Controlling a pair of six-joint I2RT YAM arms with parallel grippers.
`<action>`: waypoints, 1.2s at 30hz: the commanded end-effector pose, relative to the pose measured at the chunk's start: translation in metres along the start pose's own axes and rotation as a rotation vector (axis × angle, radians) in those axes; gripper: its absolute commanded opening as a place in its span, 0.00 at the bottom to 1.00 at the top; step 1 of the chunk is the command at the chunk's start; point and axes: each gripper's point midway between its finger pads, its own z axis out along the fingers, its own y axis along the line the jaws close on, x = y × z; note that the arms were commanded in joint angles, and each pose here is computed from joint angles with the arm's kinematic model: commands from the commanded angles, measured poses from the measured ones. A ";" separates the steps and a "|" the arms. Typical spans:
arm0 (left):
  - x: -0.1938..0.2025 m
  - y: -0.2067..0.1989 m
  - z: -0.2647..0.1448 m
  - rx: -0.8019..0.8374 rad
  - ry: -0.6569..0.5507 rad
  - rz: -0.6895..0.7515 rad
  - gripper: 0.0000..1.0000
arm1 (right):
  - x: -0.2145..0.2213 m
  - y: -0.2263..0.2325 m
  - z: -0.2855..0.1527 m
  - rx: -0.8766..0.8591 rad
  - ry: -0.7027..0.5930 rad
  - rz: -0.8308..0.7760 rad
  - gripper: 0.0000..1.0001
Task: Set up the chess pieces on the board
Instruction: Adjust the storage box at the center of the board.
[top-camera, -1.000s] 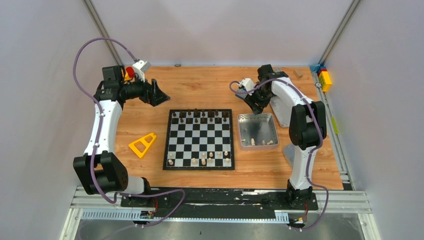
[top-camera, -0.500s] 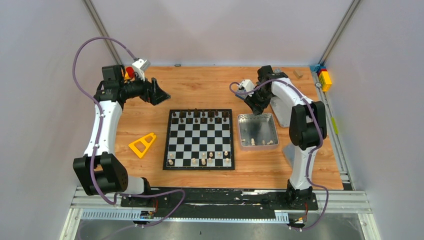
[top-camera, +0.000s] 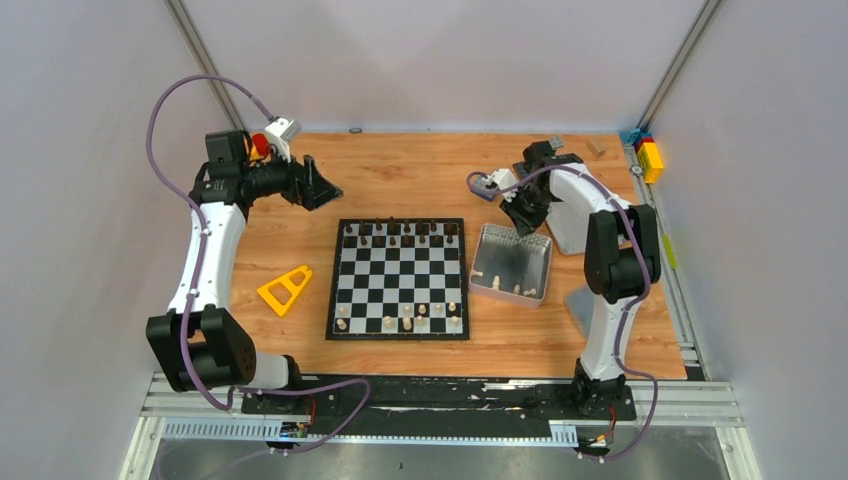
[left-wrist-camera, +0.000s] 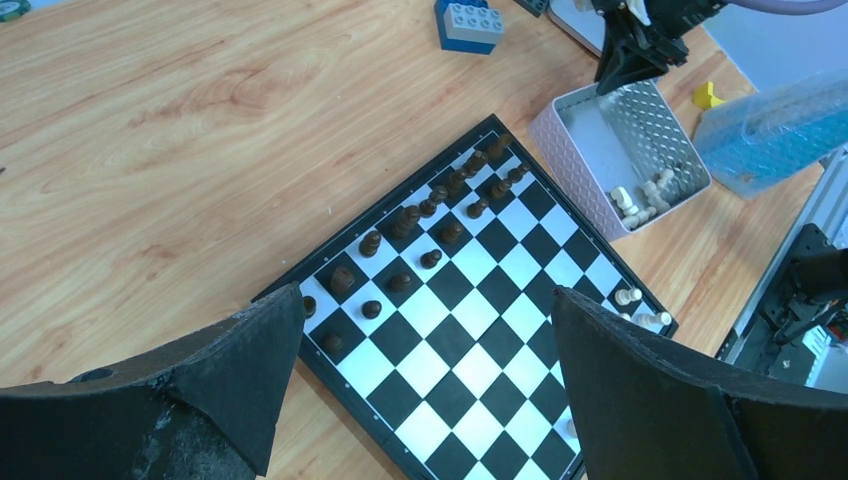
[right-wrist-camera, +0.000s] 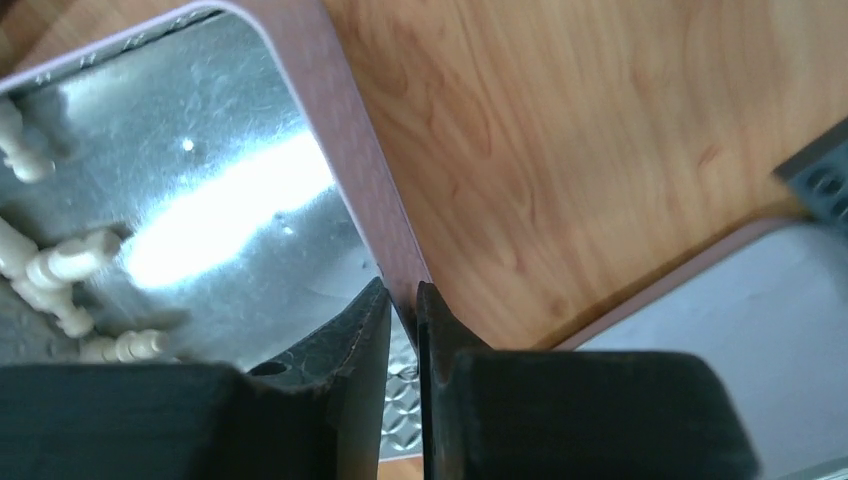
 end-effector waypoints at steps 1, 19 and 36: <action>-0.011 -0.014 -0.005 0.024 -0.045 0.049 1.00 | 0.026 0.003 -0.024 0.038 0.007 0.097 0.14; -0.004 -0.016 -0.002 0.029 -0.044 0.035 1.00 | 0.090 0.022 -0.060 0.190 0.067 0.552 0.17; 0.002 -0.007 0.004 0.022 -0.024 0.015 1.00 | 0.021 0.009 -0.068 0.223 -0.133 0.341 0.47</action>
